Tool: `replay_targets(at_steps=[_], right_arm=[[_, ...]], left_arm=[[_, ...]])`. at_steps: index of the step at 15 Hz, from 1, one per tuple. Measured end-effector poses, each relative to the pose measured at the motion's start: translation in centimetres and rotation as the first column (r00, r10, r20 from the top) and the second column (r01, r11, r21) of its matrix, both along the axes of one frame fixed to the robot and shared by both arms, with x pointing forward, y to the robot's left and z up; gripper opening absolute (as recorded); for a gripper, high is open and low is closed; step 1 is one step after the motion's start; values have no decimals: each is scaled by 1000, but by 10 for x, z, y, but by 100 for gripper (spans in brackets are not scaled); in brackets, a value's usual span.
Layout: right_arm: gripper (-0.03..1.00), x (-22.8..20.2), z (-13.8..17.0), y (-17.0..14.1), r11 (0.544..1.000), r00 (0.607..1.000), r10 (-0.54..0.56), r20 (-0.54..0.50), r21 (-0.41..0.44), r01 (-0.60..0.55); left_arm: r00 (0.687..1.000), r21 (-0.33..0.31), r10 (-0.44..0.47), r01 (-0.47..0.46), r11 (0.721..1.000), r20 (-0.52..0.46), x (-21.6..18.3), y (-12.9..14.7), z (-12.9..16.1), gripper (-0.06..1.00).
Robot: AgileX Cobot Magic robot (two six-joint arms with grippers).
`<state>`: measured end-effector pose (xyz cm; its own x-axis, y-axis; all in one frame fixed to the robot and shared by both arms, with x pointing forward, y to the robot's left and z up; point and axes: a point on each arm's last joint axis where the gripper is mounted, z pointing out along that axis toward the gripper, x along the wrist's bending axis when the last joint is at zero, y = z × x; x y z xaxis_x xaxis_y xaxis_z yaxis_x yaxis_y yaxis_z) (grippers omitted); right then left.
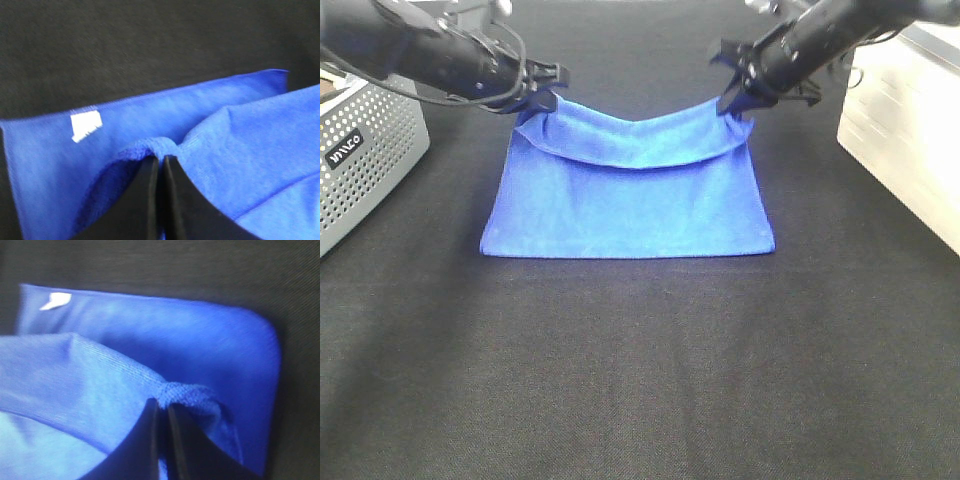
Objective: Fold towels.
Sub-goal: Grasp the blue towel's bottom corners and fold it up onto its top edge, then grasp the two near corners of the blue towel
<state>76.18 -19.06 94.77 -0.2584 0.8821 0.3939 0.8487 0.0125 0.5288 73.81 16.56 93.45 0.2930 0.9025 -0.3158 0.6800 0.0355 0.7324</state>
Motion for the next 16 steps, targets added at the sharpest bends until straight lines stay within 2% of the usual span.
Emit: replay_targets(at_steps=[2, 3, 4, 5, 6, 7, 8, 9, 10, 12, 14, 15, 16], right_arm=[[0, 11, -24, -1, 999, 1000, -10, 7, -33, 10], [0, 11, -24, -1, 999, 1000, -10, 7, -33, 10], [0, 16, -39, -3, 998, 999, -32, 29, -53, 33], [4, 19, -43, -4, 997, 998, -43, 45, -62, 46], [14, 21, -45, -5, 996, 997, -54, 61, -63, 57], [41, 22, -44, -5, 996, 995, -63, 78, -63, 68], [62, 22, -43, -6, 995, 995, -60, 82, -69, 66], [76, 20, -43, -6, 995, 997, -43, 68, -85, 49], [84, 17, -38, -7, 994, 999, -15, 47, -109, 20], [89, 8, -21, -7, 990, 999, 40, 1, -138, -39], [90, -2, -6, -6, 989, 995, 69, -72, -129, -77], [90, -8, -3, -5, 990, 990, 67, -127, -115, -82], [90, -17, -2, -5, 991, 970, 73, -232, -97, -97]], left_arm=[[999, 41, 29, -30, 999, 27, 16, 1, -23, 1], [999, 41, 29, -30, 999, 27, 16, 1, -23, 1], [998, 51, 46, -48, 998, 37, 23, 2, -35, 1], [998, 55, 49, -50, 997, 37, 26, 1, -42, 5], [998, 57, 53, -55, 997, 44, 28, 1, -44, 11], [996, 60, 63, -67, 996, 62, 31, 2, -42, 35], [995, 63, 65, -70, 996, 71, 32, 2, -41, 54], [995, 77, 56, -62, 995, 78, 32, 3, -39, 72], [995, 99, 39, -48, 994, 87, 31, 4, -37, 82], [997, 140, -28, 17, 990, 78, 28, 8, -24, 86], [992, 153, -126, 123, 981, 15, 20, 18, -3, 86], [986, 135, -162, 166, 977, -39, 15, 24, 1, 86], [967, 58, -189, 201, 978, -174, 6, 32, -2, 86]])
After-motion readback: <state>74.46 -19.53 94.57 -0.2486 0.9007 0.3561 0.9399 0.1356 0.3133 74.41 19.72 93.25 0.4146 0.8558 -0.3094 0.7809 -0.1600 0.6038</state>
